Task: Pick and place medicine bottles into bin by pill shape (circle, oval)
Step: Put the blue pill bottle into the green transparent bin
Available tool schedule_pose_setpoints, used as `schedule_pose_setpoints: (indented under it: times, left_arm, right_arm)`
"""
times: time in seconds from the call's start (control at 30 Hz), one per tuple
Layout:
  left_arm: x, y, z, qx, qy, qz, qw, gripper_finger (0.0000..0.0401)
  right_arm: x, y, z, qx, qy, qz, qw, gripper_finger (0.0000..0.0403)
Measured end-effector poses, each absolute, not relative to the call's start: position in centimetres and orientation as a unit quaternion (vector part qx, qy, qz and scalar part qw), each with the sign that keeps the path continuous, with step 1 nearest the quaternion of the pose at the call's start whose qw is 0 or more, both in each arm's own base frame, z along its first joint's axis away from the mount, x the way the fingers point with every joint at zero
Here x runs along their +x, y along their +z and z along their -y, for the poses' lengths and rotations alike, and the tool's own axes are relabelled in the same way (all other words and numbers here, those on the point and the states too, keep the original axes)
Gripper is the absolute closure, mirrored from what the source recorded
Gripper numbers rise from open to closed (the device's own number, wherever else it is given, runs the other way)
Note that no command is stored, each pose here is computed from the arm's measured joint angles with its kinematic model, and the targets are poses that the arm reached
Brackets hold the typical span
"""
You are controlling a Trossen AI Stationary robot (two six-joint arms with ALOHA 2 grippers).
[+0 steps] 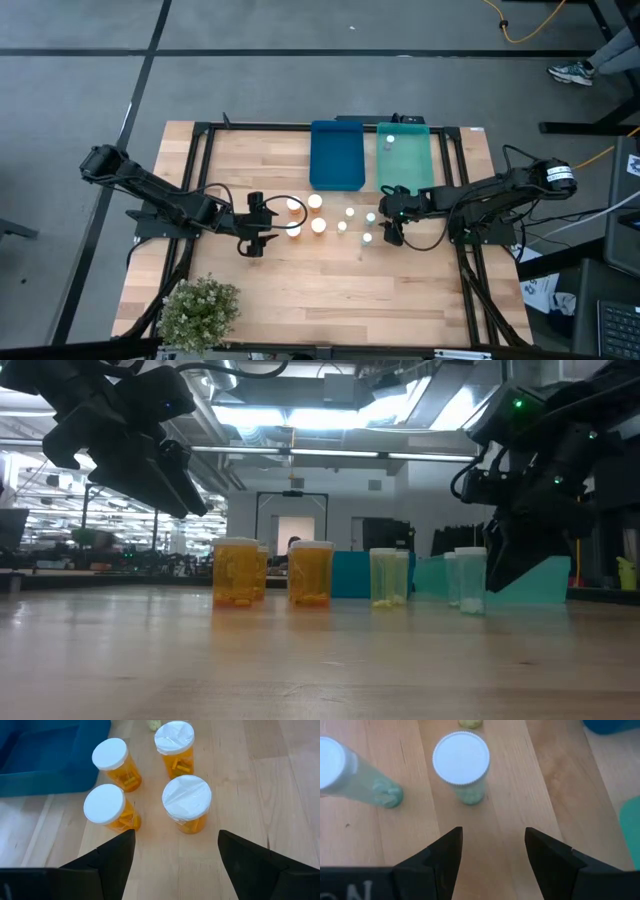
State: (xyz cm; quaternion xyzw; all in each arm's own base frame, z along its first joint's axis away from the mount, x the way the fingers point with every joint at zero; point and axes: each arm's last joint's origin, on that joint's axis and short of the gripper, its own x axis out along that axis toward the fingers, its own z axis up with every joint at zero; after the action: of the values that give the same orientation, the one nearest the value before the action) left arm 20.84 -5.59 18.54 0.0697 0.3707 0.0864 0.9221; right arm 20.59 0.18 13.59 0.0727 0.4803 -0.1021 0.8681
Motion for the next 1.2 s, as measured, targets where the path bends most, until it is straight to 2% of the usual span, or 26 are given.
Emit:
schedule_pose_setpoints:
  times: [1.2]
  left_arm:
    - [20.84,18.54,5.59,0.070,0.086,-0.371,0.922,0.0124]
  right_arm:
    - [20.60,13.60,-0.17,0.065,-0.098,-0.481,0.869,0.0185]
